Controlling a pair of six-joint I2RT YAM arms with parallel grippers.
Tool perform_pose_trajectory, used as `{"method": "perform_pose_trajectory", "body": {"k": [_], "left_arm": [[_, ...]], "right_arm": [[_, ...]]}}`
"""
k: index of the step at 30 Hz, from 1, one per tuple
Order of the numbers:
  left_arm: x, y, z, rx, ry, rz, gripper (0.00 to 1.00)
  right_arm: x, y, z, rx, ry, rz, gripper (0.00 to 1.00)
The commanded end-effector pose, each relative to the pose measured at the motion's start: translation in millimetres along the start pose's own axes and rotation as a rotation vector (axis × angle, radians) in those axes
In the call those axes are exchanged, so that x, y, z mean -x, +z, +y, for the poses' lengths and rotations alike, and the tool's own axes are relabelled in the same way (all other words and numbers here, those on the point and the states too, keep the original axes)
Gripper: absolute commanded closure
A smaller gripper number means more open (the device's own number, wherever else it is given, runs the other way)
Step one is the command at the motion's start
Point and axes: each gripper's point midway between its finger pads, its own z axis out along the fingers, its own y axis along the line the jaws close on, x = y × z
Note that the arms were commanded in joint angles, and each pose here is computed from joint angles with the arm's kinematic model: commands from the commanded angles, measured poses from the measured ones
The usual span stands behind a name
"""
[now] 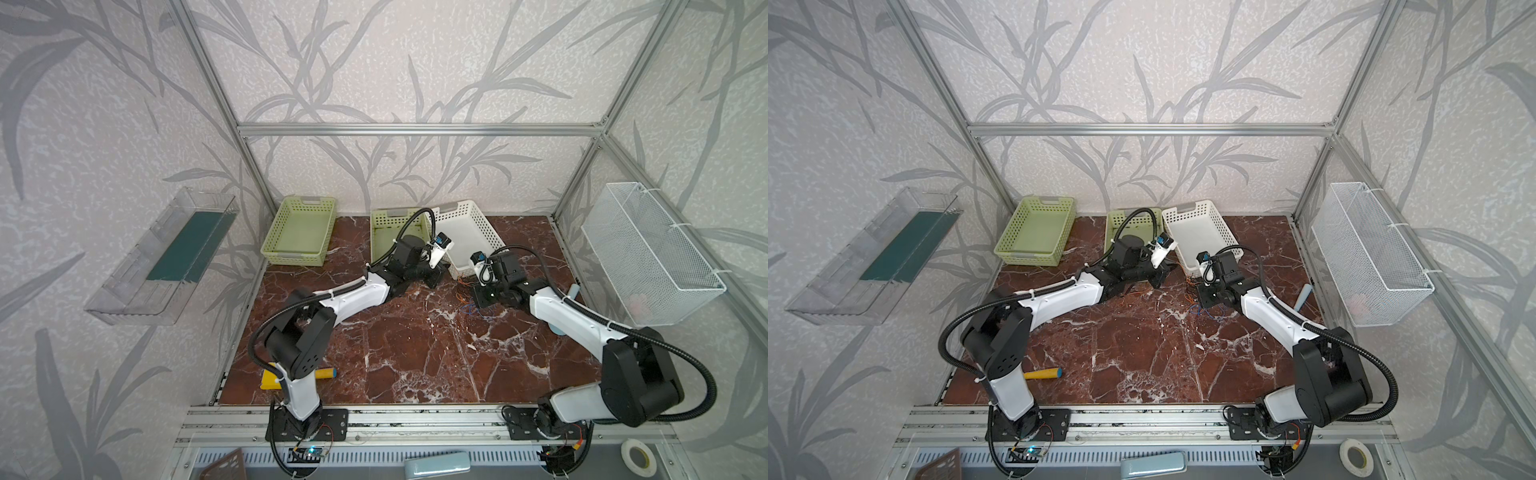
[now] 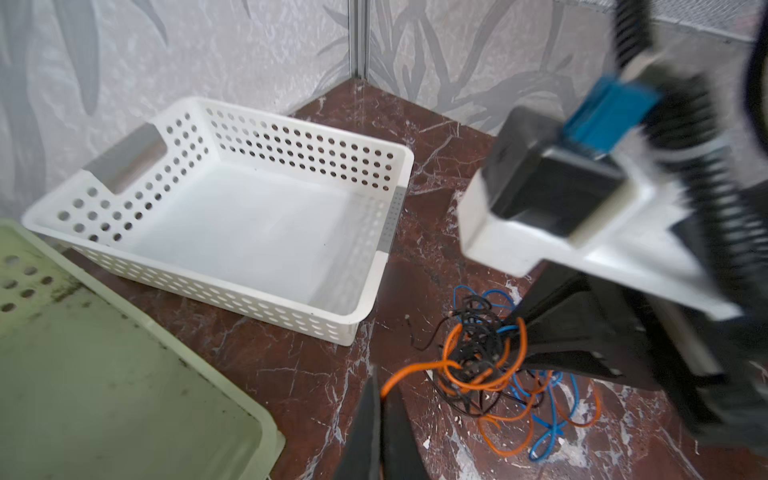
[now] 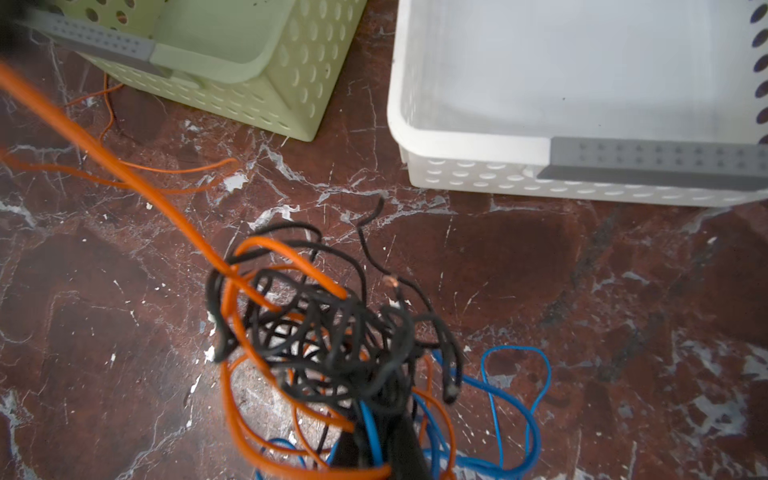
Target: Untangle the cables
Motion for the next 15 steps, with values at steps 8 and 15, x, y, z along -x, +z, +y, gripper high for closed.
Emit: {"method": "perform_pose_trajectory", "body": {"k": [8,15], "left_arm": [[81,-66,7,0.118,0.075,-0.202,1.00],[114,-89,16,0.151,0.080,-0.243,1.00]], "right_arm": [[-16,24,-1,0.020,0.062,0.084,0.98],[-21,31,-1,0.028,0.084,0.104,0.98]]}}
